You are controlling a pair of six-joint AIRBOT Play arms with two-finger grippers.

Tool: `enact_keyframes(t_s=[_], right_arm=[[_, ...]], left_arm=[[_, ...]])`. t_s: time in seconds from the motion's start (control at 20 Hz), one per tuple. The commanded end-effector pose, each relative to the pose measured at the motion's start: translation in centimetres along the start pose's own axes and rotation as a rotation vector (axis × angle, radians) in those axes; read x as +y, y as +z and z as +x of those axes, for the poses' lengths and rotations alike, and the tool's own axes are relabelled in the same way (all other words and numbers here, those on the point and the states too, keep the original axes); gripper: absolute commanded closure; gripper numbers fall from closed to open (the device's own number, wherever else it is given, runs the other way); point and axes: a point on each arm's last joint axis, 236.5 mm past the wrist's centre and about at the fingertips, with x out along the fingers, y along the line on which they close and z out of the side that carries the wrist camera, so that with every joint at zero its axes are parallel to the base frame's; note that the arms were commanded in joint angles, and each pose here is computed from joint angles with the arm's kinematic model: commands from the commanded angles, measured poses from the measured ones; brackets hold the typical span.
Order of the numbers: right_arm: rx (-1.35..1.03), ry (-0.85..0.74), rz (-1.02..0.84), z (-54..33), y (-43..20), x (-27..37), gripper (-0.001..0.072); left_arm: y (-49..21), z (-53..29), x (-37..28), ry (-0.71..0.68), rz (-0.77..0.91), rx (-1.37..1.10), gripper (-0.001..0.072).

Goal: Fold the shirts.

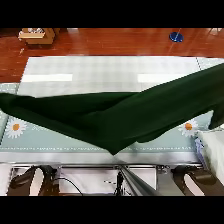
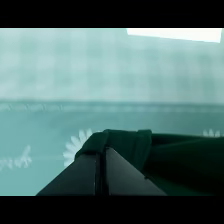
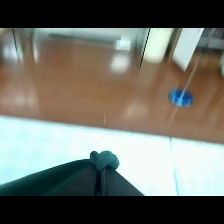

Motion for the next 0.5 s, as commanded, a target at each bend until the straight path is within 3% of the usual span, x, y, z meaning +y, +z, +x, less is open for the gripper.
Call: enact_keyframes(t_s=[0.0, 0.2, 0.45], right_arm=[[0.232, 0.080, 0.003, 4.9, -3.8, 1.9, 0.0686], [0.445, 0.173, -0.001, 15.2, -7.3, 4.3, 0.0686], [0.593, 0.224, 0.017, 28.1, -12.8, 6.1, 0.0686]], left_arm=[[-5.7, 6.8, 1.8, -0.053, -0.077, 0.179, 0.0685], [-8.3, 12.1, 3.7, -0.069, -0.105, 0.237, 0.0685], [-6.1, 17.4, 8.4, 0.017, -0.153, 0.181, 0.0684]])
